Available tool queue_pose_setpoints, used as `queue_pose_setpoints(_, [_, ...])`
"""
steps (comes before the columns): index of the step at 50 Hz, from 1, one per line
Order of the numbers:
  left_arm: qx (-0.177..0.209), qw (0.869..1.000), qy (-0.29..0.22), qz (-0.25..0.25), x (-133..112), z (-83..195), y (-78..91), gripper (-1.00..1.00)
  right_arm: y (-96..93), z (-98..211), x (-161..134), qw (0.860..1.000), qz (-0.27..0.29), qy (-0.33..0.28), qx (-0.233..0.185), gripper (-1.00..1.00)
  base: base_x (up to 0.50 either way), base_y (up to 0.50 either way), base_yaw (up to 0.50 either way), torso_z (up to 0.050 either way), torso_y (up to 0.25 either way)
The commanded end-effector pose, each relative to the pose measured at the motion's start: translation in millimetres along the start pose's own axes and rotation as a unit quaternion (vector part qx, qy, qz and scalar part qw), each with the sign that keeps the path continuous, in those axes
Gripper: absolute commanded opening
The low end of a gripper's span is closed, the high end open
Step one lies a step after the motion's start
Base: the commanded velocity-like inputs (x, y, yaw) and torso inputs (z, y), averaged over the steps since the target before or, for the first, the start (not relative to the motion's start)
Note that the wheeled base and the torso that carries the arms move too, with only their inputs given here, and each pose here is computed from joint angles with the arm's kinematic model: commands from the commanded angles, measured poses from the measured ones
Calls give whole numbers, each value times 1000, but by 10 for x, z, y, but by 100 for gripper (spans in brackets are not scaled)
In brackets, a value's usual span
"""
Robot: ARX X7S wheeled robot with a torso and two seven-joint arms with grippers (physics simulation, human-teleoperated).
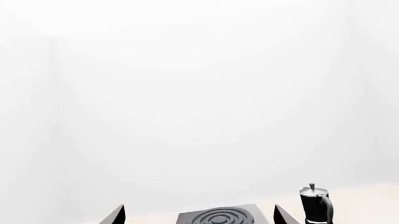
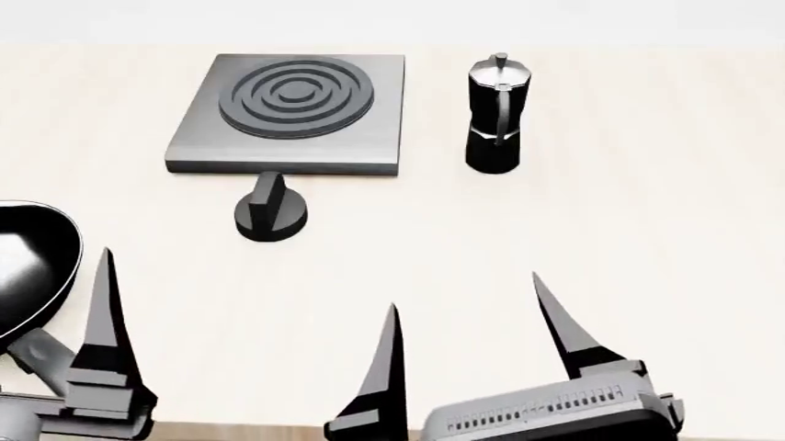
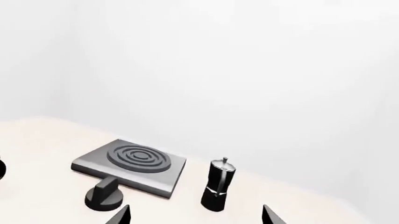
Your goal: Turn on the stove.
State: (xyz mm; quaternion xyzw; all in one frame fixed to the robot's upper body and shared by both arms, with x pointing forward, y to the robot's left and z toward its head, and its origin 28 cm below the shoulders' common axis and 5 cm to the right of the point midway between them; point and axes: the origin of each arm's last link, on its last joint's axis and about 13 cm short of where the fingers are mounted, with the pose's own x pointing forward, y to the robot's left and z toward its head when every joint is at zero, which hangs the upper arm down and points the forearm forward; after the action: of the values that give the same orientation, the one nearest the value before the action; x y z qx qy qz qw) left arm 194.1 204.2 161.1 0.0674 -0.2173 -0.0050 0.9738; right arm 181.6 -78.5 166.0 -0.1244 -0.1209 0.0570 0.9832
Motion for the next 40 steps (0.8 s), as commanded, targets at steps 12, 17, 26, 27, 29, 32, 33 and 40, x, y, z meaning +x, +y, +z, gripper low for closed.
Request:
queue_pose_setpoints(12, [3,999,-42,12,-9,248,70,100,-61,248,-67,999,-15,-43,-24,100,0,0,0,0,0])
queue_pose_setpoints(17, [4,999,-41,11,-4,235,63,100,-68,265,-68,998,-18,-51,-32,100,0,28,0,0,0])
queue_pose_setpoints(26, [3,999,-40,5,-7,229,41,100,-59,264,-68,998,-14,-50,-32,100,0,161,0,0,0])
queue_pose_setpoints(27, [5,999,-39,6,-6,222,44,100,-57,264,-68,998,-14,-50,-32,100,0,164,0,0,0])
queue_pose_setpoints(29, [6,999,-38,8,-7,219,48,100,-54,266,-67,998,-13,-49,-33,100,0,158,0,0,0])
queue_pose_setpoints(32, [5,999,-39,7,-11,223,45,100,-48,266,-66,998,-11,-48,-33,100,0,164,0,0,0])
queue_pose_setpoints(33, [6,999,-39,7,-11,220,45,100,-46,267,-66,998,-10,-49,-32,100,0,164,0,0,0])
queue_pose_setpoints(40, [8,999,-38,7,-15,219,43,100,-42,266,-70,998,-9,-50,-33,100,0,161,0,0,0])
